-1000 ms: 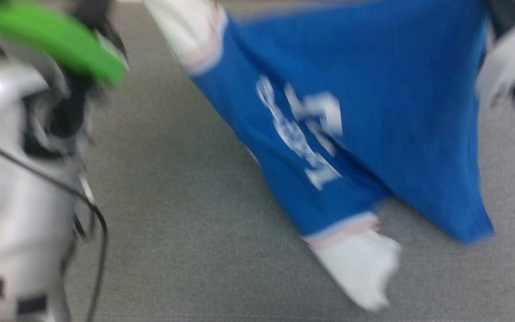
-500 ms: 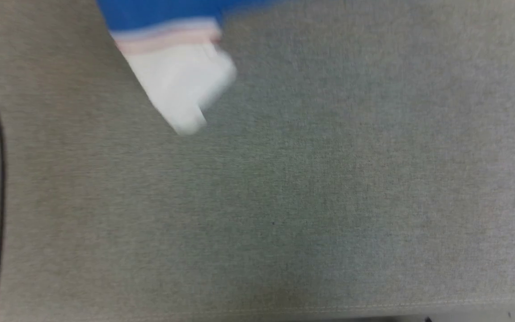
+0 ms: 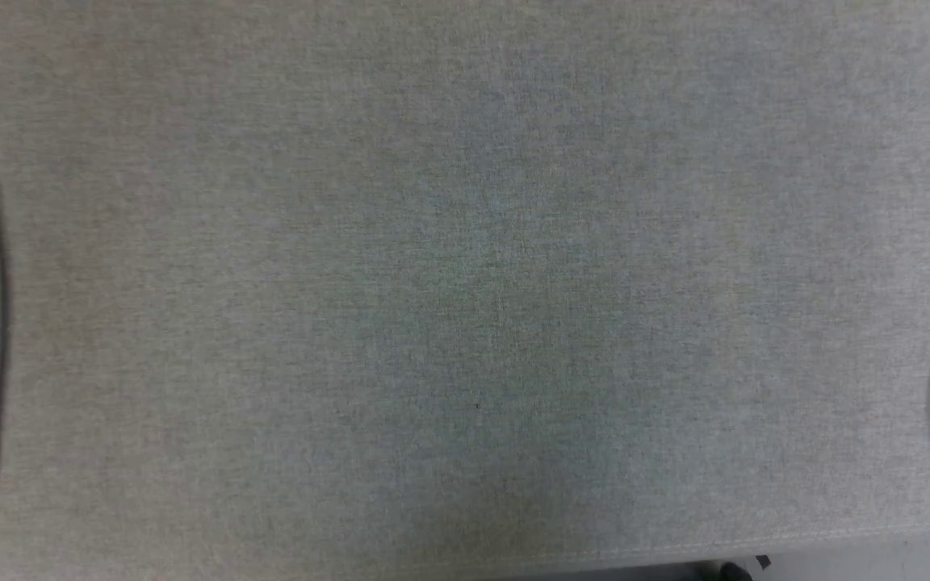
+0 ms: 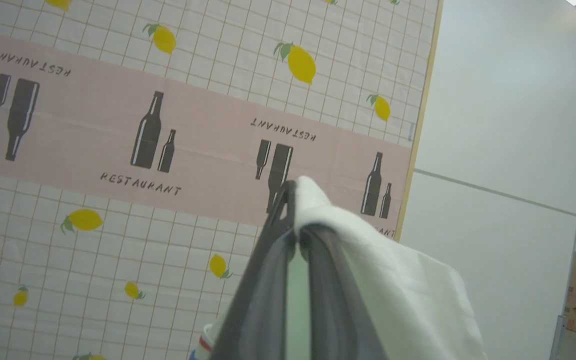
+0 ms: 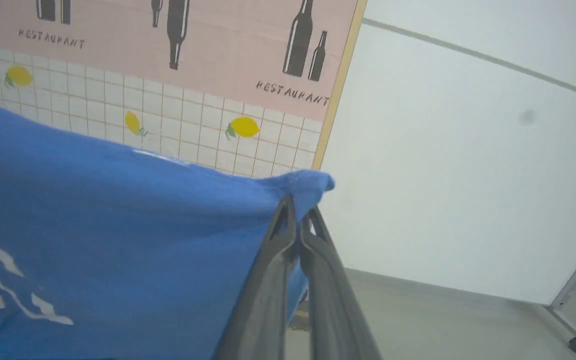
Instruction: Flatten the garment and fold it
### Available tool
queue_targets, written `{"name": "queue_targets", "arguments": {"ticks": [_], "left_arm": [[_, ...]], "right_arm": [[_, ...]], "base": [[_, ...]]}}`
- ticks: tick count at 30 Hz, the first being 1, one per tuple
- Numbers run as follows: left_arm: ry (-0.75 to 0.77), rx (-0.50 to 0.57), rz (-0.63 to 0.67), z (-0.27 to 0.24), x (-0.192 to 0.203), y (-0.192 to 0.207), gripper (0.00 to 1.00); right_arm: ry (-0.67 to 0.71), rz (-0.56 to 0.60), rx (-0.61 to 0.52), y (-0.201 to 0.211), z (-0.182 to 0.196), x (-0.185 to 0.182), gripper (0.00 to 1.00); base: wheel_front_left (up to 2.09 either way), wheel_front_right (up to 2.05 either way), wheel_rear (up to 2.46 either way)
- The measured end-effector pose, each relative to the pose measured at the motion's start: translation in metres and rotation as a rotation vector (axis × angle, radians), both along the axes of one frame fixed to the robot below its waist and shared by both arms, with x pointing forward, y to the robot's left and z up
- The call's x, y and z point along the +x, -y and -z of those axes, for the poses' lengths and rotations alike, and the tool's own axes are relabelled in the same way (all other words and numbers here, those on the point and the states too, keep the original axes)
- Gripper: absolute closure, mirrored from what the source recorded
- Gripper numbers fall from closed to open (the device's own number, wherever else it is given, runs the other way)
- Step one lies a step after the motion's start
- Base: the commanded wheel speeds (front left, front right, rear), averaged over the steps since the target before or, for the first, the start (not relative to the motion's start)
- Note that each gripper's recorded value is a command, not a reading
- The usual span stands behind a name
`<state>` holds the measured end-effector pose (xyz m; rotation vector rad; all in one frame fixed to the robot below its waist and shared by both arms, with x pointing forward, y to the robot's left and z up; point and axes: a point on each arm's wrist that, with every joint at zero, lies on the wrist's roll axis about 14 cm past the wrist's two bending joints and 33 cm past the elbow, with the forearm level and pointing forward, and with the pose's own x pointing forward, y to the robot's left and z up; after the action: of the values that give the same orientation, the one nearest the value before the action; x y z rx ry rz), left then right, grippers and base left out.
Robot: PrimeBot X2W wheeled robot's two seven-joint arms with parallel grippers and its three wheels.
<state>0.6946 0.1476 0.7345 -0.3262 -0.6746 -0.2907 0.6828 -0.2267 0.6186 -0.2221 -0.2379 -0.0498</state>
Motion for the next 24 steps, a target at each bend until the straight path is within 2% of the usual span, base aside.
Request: {"name": "queue_targets", "arguments": {"ticks": [1,2,7,10,13,17,24], "left_arm": [[-0.059,0.030,-0.001,0.023,0.001,0.001,1.00],[-0.224,0.107,-0.001,0.088,-0.008,-0.001,1.00],[-0.524,0.203,0.026,0.193,-0.065,-0.005,1.00],[-0.747,0.204,0.037,0.255,-0.124,-0.010,1.00],[-0.940,0.166,0.064,0.298,-0.187,-0.010,1.00],[-1.107,0.079,0.087,0.325,-0.258,-0.005,1.00],[-1.291,-0.016,0.115,0.345,-0.343,-0.004,1.00]], "right_arm": [[-0.049,-0.011,0.004,-0.003,0.021,-0.005,1.00],[-0.172,-0.042,0.035,-0.011,0.073,-0.028,1.00],[-0.363,-0.100,0.087,-0.029,0.141,-0.087,1.00],[-0.477,-0.106,0.113,-0.028,0.172,-0.135,1.00],[-0.546,-0.104,0.121,-0.024,0.186,-0.176,1.00],[-0.609,-0.115,0.126,-0.026,0.191,-0.223,1.00],[-0.660,-0.079,0.131,-0.015,0.191,-0.279,1.00]], "base": [[0.00,0.00,0.00],[0.00,0.00,0.00],[0.00,0.00,0.00],[0.00,0.00,0.00],[0.00,0.00,0.00],[0.00,0.00,0.00],[0.00,0.00,0.00]]}}
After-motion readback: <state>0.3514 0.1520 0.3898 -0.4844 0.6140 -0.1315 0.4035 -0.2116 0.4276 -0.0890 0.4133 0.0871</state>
